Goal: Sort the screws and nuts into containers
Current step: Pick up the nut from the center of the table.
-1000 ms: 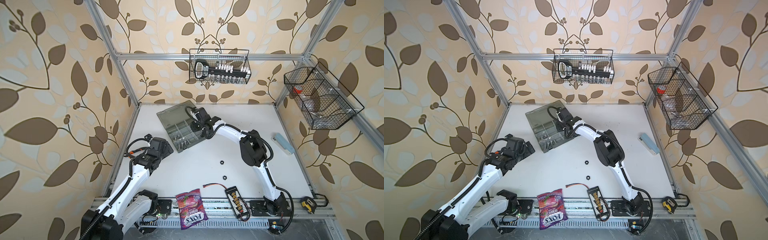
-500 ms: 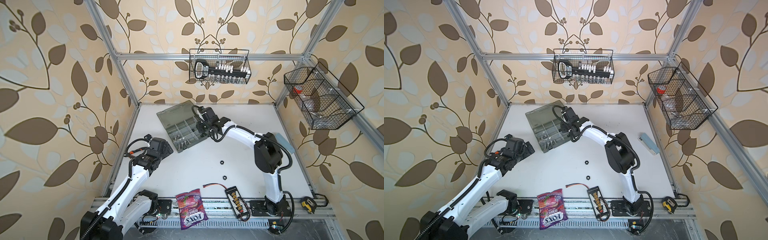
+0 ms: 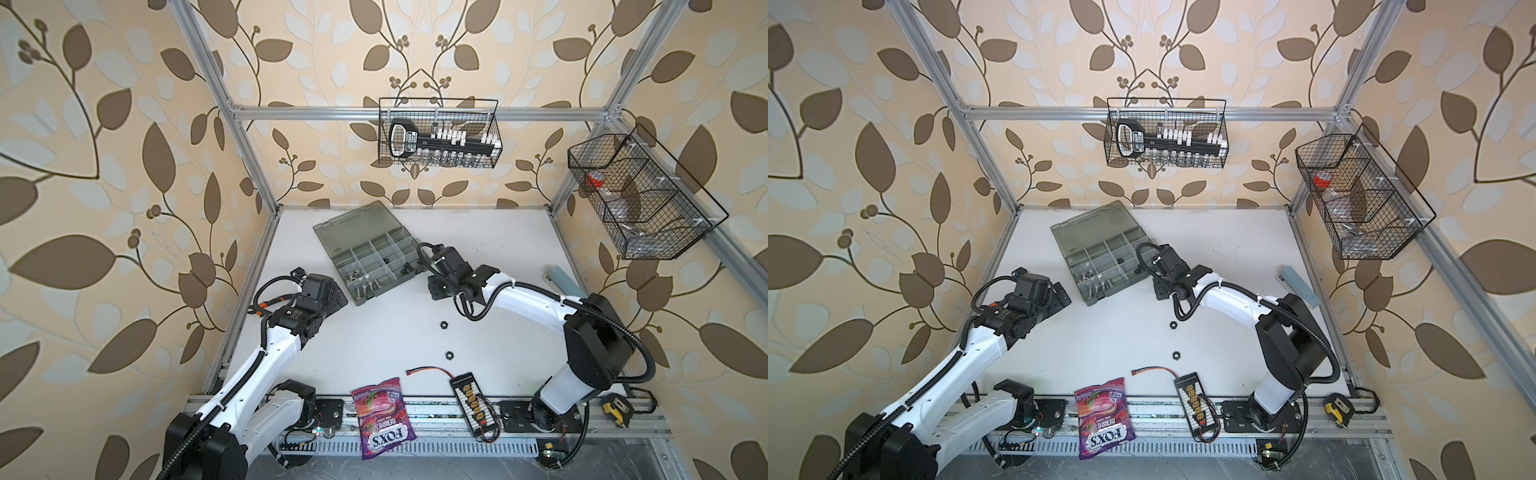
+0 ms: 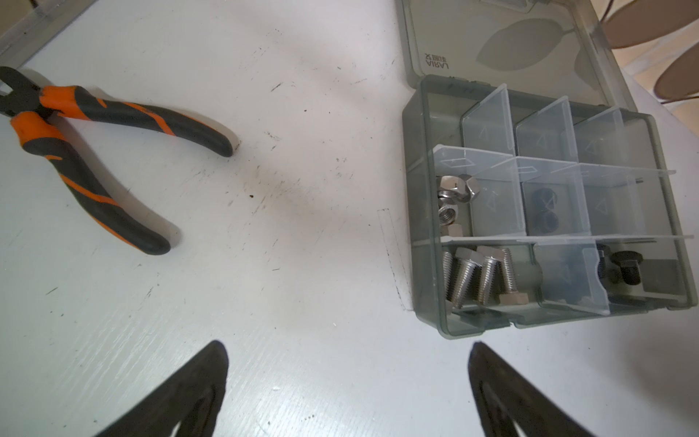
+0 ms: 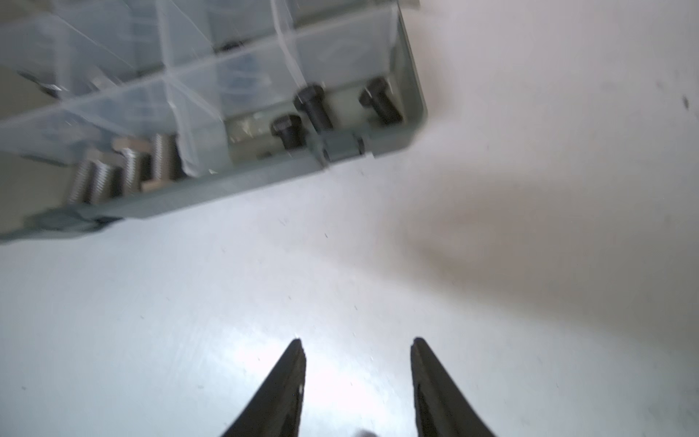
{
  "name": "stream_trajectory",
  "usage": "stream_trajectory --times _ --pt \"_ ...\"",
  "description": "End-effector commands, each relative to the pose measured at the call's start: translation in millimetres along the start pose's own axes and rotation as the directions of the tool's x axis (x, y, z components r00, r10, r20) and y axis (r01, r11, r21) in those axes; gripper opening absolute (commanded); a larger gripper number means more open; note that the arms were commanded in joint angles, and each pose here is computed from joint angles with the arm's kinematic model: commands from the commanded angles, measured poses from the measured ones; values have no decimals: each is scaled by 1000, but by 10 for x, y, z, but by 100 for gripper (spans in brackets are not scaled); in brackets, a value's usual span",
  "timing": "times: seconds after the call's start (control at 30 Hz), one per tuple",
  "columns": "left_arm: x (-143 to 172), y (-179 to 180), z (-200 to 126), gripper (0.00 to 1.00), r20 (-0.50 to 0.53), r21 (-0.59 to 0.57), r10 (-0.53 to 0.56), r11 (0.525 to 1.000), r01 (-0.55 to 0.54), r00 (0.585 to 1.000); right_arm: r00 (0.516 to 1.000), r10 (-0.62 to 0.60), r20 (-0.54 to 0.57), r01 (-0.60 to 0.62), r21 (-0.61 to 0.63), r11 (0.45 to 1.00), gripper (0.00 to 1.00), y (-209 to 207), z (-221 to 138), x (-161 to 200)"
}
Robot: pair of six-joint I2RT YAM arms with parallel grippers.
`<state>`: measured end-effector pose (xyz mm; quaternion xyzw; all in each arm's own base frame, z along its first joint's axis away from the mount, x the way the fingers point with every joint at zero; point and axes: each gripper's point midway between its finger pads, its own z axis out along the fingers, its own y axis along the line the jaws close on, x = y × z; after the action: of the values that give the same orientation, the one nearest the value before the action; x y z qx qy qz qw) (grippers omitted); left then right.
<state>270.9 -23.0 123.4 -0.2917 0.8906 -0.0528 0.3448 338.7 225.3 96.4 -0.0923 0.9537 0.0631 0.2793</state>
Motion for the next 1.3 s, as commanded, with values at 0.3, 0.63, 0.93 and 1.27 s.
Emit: stream_trajectory --times 0.3,0.63,0.93,1.27 --pt "-145 -145 -1 99 22 37 -19 999 18 1000 977 34 -210 -23 56 998 49 -148 -64 820" --pt "-125 -119 -8 99 18 30 -19 999 18 1000 963 -21 -270 35 47 998 51 -24 40 1025" --pt "-118 -109 4 99 16 25 -17 1000 17 1000 950 -34 -311 56 64 996 48 -50 179 1150" --pt "-126 -102 -4 99 19 20 -16 1000 16 1000 943 -45 -330 71 66 995 44 -57 264 1210"
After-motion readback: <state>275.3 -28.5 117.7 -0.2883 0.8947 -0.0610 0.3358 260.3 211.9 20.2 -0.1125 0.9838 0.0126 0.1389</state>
